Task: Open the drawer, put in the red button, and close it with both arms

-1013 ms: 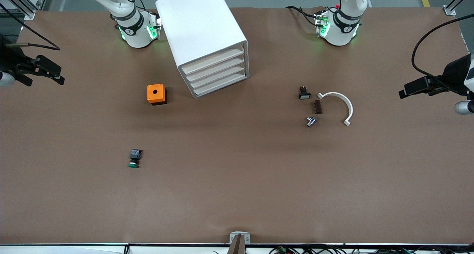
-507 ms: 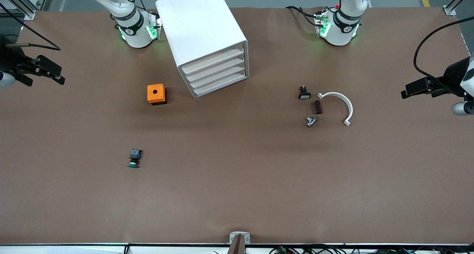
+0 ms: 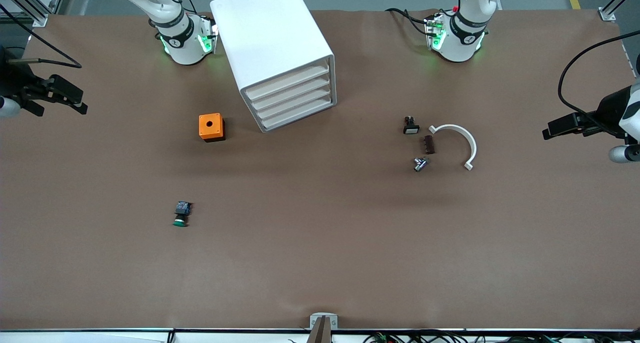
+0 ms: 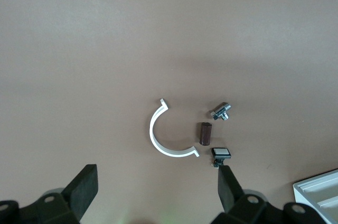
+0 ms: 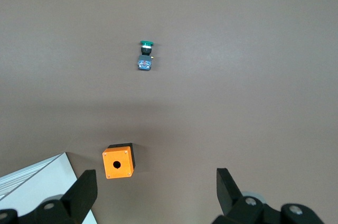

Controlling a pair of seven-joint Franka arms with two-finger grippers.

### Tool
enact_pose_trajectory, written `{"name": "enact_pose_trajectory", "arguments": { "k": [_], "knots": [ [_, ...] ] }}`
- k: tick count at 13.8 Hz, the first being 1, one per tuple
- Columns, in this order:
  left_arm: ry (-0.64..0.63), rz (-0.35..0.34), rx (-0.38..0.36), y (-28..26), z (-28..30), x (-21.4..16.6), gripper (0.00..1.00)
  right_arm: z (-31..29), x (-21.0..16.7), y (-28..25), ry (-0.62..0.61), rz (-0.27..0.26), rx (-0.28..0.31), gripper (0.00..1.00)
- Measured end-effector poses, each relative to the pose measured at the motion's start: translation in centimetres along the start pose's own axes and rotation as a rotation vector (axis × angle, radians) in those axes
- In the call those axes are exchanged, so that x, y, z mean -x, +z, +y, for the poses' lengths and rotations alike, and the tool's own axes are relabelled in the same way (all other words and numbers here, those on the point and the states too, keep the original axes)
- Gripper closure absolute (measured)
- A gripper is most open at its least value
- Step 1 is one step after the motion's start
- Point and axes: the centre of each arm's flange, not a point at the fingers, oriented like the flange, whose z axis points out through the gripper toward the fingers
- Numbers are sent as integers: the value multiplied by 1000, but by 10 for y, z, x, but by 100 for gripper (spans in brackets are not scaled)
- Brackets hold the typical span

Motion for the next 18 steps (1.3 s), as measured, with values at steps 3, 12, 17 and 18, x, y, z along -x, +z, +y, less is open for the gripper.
{"name": "enact_pose_trajectory", "arguments": {
  "k": [3,12,17,18],
  "knots": [
    [13,9,2,-1,7,0,0,1,0,0,2,-1,0,0],
    [14,55,5,12,8,8,0,2,1,1,6,-5,-2,0],
    [32,70,6,12,17,16,0,7,2,2,27,-13,-5,0],
    [35,74,6,12,19,18,0,7,2,2,28,-13,-7,0]
  ]
}}
